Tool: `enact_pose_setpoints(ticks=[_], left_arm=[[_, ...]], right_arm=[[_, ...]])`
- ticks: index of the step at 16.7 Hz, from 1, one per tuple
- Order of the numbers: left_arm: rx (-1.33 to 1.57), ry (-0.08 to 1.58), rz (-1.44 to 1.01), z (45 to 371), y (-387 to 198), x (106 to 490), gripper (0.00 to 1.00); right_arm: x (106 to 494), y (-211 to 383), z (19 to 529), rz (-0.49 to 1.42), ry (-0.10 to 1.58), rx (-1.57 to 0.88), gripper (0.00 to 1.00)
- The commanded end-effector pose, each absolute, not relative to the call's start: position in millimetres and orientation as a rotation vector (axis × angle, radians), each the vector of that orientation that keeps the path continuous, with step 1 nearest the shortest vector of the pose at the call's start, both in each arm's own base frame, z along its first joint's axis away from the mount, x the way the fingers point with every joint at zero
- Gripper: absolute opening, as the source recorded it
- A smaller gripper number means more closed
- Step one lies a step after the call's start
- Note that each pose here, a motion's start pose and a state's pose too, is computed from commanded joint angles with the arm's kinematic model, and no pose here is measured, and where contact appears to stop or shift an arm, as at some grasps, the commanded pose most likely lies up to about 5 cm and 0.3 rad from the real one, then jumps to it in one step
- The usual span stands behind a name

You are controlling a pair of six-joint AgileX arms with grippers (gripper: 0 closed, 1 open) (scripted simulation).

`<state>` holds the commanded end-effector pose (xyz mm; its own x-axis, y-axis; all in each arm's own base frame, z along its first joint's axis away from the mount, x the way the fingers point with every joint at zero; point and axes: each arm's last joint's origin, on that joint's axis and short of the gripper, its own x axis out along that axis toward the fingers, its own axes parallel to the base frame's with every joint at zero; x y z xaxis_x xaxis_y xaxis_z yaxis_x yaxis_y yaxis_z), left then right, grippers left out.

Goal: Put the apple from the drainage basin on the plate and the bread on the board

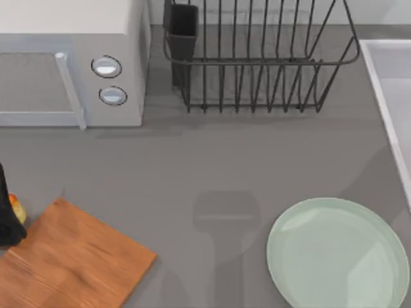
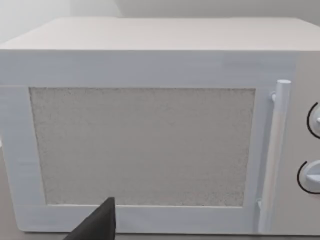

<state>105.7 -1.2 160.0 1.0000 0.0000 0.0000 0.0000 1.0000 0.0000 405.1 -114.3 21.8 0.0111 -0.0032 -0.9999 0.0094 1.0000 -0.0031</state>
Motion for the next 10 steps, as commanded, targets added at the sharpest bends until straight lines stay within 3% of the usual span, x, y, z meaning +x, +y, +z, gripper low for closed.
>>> enact_pose_setpoints(ticks=[6,10], left_arm=[[0.0,0.0,0.0,160.0,-1.2,105.7,1.0],[0.0,0.0,0.0,160.0,-1.2,105.7,1.0]], right_arm=[[401.3,-113.5,6.7,-0.008,1.571,0.008,1.0],[401.3,-113.5,6.7,-0.008,1.571,0.008,0.7]])
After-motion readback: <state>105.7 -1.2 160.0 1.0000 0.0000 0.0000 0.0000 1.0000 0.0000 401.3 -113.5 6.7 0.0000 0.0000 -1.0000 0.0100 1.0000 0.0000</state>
